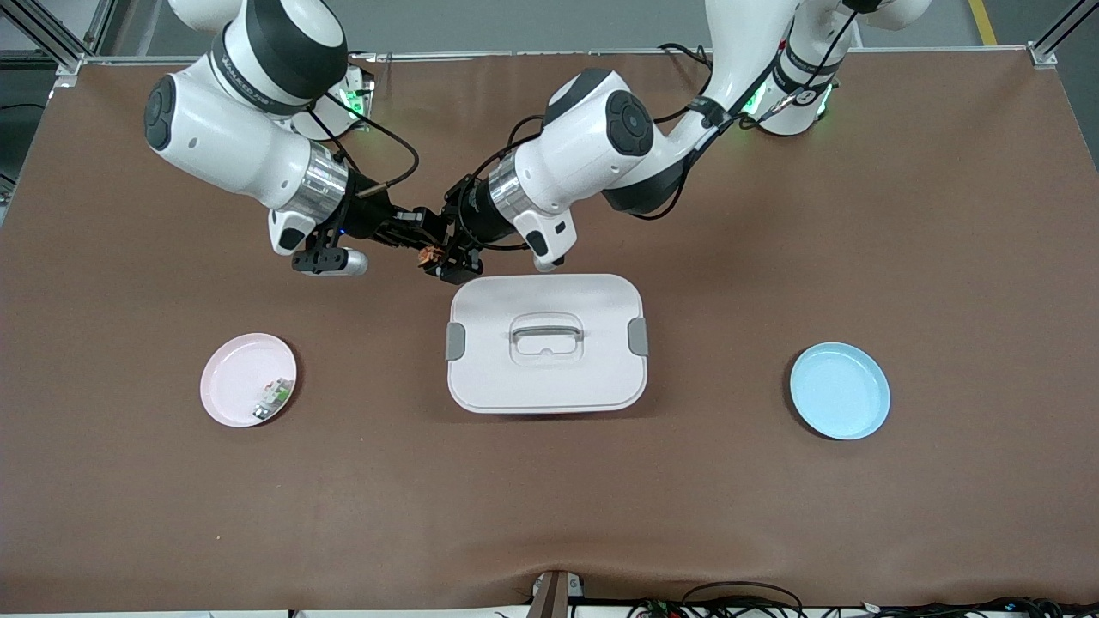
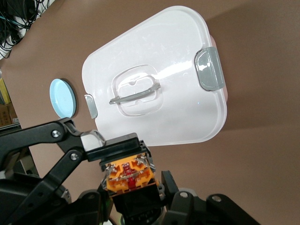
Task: Transfer orange switch to right arm and place
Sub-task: 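Close the right gripper on the switch's orange end, then carry the switch to the white plate while the left gripper withdraws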
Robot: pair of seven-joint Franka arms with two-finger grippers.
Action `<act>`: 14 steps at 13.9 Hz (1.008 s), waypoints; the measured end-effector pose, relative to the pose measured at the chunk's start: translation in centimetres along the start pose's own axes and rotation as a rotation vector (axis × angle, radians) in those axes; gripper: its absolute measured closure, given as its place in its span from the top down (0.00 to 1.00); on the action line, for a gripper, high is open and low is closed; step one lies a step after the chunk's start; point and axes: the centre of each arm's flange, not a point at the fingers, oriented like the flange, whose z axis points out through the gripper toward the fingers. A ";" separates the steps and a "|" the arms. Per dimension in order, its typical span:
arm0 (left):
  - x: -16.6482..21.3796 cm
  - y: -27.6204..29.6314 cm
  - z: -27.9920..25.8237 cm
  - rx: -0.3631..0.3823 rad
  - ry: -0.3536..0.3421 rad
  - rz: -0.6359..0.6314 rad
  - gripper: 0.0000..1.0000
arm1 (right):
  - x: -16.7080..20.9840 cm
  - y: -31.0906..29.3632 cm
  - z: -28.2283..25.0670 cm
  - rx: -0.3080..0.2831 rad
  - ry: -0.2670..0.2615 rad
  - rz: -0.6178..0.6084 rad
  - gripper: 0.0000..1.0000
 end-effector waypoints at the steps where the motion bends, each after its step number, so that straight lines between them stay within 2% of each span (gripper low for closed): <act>1: 0.0 0.0 0.0 -0.001 0.002 0.004 0.73 | 0.0 0.0 0.0 0.000 0.000 0.000 0.45; 2: -0.1 0.0 0.0 -0.002 0.003 0.007 0.73 | 0.0 0.0 0.0 0.000 0.000 -0.001 0.45; 5: -0.1 0.2 -0.3 -0.012 0.008 0.016 0.95 | 0.2 0.2 0.0 -0.002 -0.001 0.006 0.45; 6: -0.1 0.3 -0.5 -0.014 0.007 0.015 0.95 | 0.2 0.3 0.1 -0.002 -0.001 0.008 0.45; 7: -0.1 0.4 -0.5 -0.015 0.006 0.015 1.00 | 0.2 0.3 0.1 -0.003 -0.002 0.008 0.45; 9: -0.2 0.4 -0.6 -0.017 0.005 0.016 1.00 | 0.2 0.4 0.2 -0.009 -0.006 0.000 0.45; 11: -0.3 0.4 -0.8 -0.018 0.003 0.017 1.00 | 0.3 0.7 0.5 -0.025 -0.014 -0.064 0.45; 14: -0.2 1.3 -2.0 -0.027 0.006 0.012 1.00 | 0.8 2.2 0.6 -0.120 -0.042 -0.217 0.45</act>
